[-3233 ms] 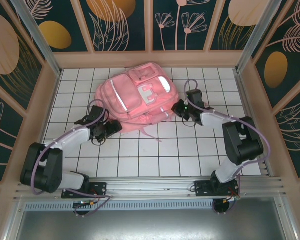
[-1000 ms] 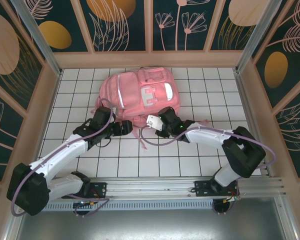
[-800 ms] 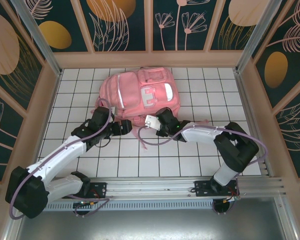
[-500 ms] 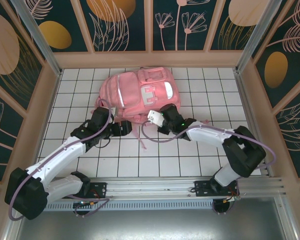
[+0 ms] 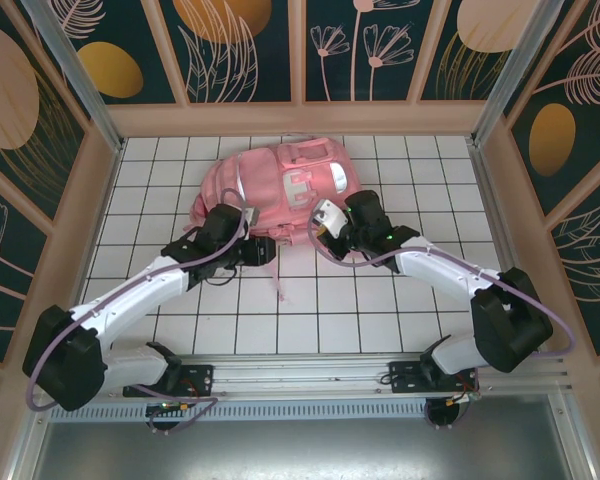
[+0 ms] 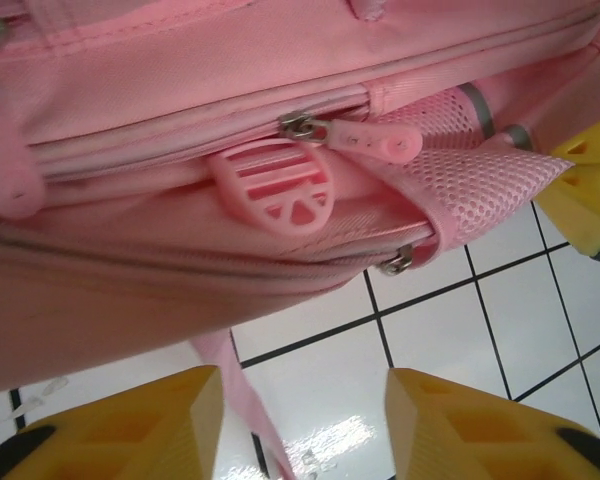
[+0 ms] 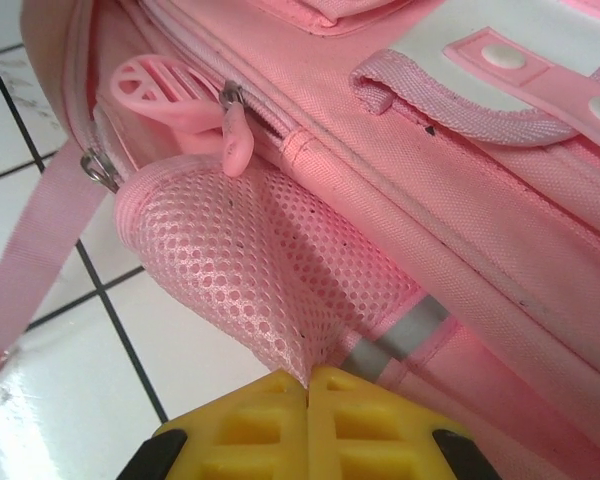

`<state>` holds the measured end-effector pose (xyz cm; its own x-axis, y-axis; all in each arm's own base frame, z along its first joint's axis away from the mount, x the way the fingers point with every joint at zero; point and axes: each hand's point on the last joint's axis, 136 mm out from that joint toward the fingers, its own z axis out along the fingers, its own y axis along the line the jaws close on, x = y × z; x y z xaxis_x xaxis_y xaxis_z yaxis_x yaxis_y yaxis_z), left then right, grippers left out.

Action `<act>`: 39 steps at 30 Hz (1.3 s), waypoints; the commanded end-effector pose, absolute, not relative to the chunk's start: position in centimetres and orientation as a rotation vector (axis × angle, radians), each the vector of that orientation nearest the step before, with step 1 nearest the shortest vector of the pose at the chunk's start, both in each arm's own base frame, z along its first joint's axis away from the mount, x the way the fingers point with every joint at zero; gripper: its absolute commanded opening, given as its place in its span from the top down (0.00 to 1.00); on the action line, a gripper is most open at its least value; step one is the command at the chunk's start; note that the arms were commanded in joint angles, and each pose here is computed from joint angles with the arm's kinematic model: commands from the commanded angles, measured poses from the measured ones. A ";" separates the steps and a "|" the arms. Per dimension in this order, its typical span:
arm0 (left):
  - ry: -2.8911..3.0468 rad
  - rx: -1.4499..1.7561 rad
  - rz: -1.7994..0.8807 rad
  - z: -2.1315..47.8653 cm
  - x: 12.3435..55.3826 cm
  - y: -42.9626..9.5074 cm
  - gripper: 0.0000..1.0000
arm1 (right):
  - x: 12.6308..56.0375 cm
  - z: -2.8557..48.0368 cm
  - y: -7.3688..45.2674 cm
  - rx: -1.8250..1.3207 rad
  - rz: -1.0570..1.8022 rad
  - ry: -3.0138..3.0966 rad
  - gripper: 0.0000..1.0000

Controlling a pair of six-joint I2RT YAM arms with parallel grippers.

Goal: Pack the student bag
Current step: Zip the student bag at the center of the table.

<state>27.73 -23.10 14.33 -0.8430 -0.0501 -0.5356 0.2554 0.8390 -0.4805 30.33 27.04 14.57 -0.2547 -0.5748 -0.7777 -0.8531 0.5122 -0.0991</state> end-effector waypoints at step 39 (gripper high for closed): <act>2.541 0.026 -0.351 9.0 27.8 -25.5 0.46 | 29.7 20.0 29.1 -0.969 0.694 1.852 1.00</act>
<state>27.39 -26.22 9.61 -0.8470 -0.0220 -0.5312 0.1458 0.9512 -0.2719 29.75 27.72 15.94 -0.3790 -0.4225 -0.8233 -0.8141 0.5753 0.0795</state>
